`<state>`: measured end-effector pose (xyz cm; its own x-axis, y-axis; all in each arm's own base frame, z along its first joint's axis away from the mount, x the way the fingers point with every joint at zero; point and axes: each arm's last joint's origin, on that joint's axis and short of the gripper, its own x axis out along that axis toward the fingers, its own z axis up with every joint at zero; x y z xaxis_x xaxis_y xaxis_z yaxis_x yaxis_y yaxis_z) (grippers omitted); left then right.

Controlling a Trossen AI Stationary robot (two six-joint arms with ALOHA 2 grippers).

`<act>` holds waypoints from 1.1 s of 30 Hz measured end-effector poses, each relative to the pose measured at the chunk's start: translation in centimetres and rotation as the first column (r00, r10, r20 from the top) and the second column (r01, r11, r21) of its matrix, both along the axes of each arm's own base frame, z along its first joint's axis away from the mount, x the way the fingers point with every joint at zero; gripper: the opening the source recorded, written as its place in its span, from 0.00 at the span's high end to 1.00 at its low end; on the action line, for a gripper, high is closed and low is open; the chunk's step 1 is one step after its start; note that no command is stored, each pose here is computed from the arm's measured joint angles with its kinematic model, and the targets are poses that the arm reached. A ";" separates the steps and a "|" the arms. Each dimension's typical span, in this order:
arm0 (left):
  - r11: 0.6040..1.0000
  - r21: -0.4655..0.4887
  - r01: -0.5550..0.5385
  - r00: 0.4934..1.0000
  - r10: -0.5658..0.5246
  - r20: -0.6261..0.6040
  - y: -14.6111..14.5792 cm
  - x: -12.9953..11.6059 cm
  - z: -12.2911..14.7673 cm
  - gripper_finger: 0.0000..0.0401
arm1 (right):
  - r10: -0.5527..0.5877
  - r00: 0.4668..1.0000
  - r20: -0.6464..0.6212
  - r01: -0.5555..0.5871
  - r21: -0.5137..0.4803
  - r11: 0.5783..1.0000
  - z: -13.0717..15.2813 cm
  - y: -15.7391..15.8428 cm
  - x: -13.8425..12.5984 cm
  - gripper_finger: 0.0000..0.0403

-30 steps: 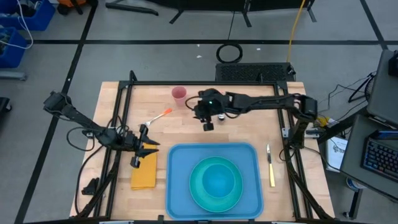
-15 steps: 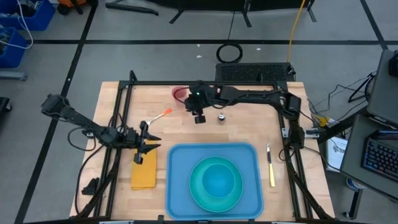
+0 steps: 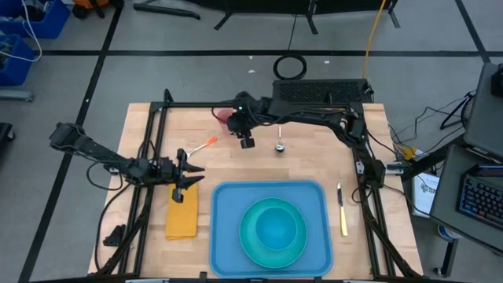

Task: Set up tray
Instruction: Put the pink cup on the blue serving tray to the top right of the light blue plate

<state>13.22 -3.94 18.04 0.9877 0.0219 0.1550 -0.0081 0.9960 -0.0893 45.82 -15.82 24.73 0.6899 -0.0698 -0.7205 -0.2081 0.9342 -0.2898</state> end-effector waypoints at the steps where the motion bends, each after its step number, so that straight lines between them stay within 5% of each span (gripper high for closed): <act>1: 1.000 0.001 -0.002 1.000 0.002 0.001 0.0 0.0 0.0 0.70 | -0.008 1.000 -0.020 0.008 0.002 1.000 -0.2 -0.2 -0.1 0.65; 33: 1.000 0.023 0.012 1.000 -0.012 0.007 0.0 0.0 0.1 0.70 | -0.056 0.998 -0.010 0.055 -0.037 0.998 -1.7 -2.8 0.0 0.65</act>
<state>13.17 -3.92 18.12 0.9867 0.0066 0.1622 0.0042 0.9978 -0.0661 45.84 -18.59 22.99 0.6763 -0.1345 -0.7242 -0.1597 0.9330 -0.3224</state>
